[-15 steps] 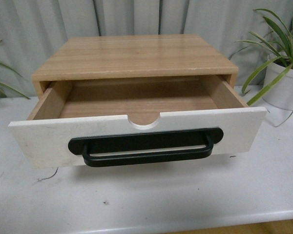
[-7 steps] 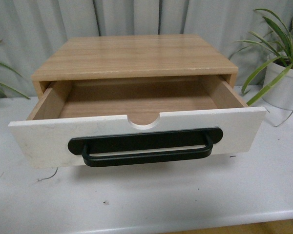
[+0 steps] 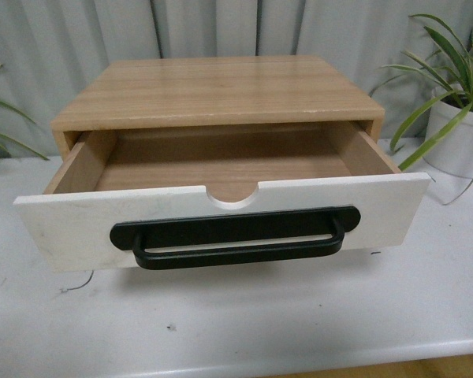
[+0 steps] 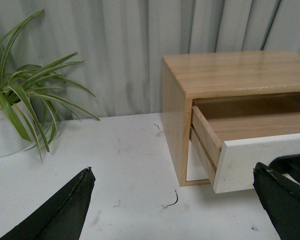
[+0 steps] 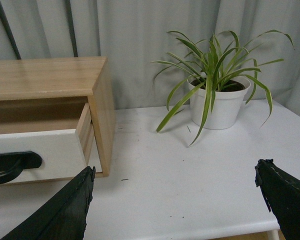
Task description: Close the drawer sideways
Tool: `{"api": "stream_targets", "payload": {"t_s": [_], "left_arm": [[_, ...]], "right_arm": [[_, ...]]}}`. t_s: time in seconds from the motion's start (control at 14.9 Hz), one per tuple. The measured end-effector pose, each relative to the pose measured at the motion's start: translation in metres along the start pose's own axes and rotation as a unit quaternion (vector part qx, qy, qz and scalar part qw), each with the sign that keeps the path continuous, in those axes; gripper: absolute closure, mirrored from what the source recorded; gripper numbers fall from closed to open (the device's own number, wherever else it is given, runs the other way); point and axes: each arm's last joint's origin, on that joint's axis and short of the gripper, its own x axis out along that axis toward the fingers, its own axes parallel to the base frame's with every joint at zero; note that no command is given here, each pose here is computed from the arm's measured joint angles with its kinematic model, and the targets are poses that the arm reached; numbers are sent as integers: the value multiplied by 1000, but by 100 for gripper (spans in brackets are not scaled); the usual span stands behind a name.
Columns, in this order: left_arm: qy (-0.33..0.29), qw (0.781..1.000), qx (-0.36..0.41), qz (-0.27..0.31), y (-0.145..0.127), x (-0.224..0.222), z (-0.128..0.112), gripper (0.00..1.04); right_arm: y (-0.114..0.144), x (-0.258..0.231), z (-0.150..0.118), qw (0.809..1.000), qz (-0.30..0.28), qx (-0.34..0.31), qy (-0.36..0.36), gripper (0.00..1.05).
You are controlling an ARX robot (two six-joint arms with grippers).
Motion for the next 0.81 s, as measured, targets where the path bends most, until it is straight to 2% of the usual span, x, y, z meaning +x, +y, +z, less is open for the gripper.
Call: {"api": "stream_targets", "payload": {"t_s": [0.74, 0.81], "left_arm": [[0, 1000, 0, 0, 0, 0, 0, 7], [1, 1000, -3, 1, 0, 0, 0, 7]], "right_arm": [[0, 0, 0, 1000, 0, 0, 0, 6], [0, 0, -2, 1000, -16, 17, 20, 6]]}}
